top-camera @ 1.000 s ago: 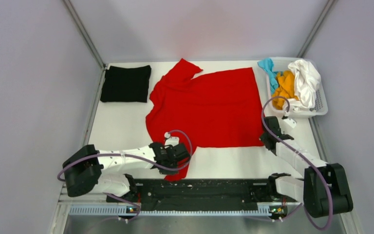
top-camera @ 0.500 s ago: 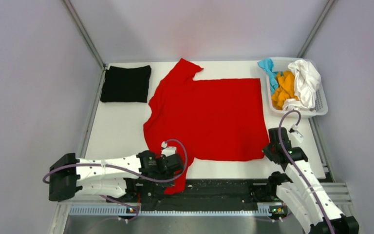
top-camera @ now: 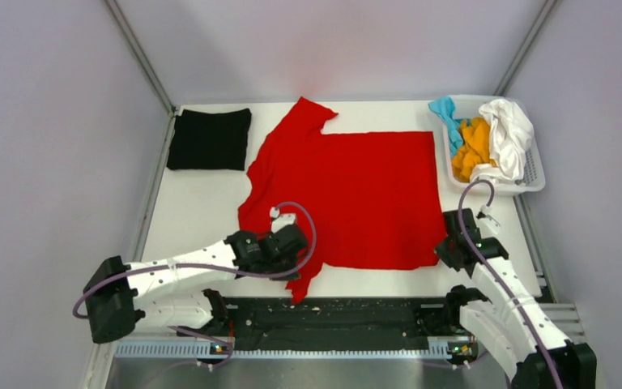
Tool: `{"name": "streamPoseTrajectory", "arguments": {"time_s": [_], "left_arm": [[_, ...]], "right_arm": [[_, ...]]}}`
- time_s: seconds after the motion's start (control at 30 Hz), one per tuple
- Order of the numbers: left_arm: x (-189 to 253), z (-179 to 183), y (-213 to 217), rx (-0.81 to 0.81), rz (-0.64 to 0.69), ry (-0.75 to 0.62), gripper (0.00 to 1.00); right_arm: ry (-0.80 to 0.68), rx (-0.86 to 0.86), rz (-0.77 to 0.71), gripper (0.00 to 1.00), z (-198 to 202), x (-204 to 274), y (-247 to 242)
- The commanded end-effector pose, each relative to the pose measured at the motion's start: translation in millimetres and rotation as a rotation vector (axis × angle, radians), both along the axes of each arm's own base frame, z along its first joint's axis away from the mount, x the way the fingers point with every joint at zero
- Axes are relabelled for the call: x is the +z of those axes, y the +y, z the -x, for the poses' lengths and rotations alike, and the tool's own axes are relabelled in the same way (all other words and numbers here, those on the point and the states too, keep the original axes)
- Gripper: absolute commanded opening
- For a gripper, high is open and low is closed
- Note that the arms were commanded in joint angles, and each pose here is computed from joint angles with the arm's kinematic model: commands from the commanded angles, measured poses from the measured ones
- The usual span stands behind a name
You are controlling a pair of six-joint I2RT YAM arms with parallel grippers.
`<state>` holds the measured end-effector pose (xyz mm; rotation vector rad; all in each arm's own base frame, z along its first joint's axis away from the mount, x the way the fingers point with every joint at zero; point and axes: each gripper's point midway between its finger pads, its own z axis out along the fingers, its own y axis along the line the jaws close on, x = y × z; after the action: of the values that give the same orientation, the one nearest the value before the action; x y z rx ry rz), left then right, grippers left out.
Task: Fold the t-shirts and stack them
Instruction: Fold the flattened tshirt in 1/3 of the way
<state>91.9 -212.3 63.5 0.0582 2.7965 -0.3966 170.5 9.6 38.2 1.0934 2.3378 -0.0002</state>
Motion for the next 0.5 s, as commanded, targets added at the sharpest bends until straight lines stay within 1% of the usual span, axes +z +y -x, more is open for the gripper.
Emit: {"name": "streamPoseTrajectory", "arguments": {"time_s": [0.0, 0.2, 0.27, 0.47], "left_arm": [[40.1, -66.0, -15.0, 0.005, 0.069, -0.184, 0.0], [88.9, -136.3, -12.7, 0.083, 0.131, -0.337, 0.0], [100.5, -155.5, -11.6, 0.104, 0.143, -0.365, 0.0], [114.7, -204.0, 10.3, 0.174, 0.099, -0.418, 0.0]], "right_arm": [[-0.089, 0.036, 0.045, 0.0, -36.6, 32.3, 0.5], [-0.156, 0.063, 0.083, 0.0, -77.3, 61.8, 2.5], [-0.171, 0.065, 0.107, 0.0, -91.4, 71.2, 1.1], [-0.186, 0.056, 0.173, 0.0, -124.2, 89.0, -5.7]]}}
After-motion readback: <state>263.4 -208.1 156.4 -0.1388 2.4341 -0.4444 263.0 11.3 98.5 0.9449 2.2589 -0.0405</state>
